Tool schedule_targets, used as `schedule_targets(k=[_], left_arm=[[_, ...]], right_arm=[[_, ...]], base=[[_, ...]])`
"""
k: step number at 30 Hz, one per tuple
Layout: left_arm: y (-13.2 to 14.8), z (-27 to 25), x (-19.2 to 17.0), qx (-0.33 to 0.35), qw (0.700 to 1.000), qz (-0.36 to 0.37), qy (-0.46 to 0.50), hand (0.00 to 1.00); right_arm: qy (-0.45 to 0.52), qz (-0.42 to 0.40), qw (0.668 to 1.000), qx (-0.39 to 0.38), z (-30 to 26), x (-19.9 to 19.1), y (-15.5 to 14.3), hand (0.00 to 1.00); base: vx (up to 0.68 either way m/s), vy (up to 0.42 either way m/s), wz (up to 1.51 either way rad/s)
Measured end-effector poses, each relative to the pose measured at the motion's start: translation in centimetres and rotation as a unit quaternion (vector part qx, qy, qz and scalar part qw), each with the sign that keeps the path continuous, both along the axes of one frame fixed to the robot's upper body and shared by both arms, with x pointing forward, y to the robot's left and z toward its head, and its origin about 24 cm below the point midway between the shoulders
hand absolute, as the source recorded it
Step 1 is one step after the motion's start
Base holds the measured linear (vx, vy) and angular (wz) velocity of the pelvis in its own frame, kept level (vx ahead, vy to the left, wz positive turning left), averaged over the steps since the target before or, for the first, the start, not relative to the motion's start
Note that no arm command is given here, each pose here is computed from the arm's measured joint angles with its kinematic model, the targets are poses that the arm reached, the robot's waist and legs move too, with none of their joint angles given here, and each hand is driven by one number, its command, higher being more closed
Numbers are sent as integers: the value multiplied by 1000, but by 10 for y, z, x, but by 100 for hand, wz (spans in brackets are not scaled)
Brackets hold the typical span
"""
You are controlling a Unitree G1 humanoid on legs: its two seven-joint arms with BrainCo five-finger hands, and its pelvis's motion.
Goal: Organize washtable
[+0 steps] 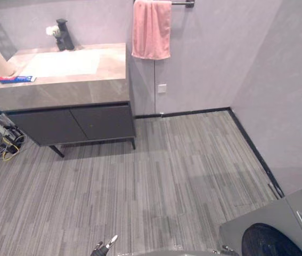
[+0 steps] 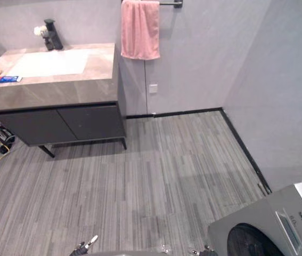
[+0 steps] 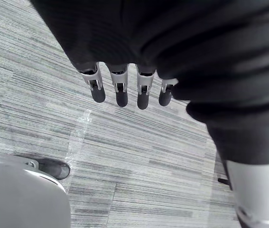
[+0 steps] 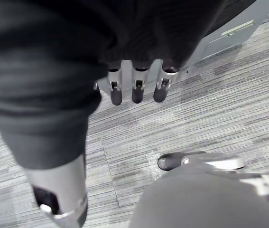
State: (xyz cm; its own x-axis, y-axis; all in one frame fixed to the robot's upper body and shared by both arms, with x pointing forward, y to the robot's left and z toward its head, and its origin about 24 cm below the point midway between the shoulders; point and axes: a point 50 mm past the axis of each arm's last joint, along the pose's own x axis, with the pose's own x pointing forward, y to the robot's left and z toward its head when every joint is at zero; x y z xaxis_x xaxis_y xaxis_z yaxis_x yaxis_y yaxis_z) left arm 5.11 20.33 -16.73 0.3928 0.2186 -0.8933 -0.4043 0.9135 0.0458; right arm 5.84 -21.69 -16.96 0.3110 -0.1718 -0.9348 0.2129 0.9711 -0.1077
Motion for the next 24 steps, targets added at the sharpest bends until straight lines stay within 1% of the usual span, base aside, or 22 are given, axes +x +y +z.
schedule_targets(k=[24], left_arm=[[0, 0, 0, -6, 1000, -1, -3, 0]], right_arm=[[-1, -2, 1000, 1, 0, 0, 1, 0]], base=[[-25, -9, 0]])
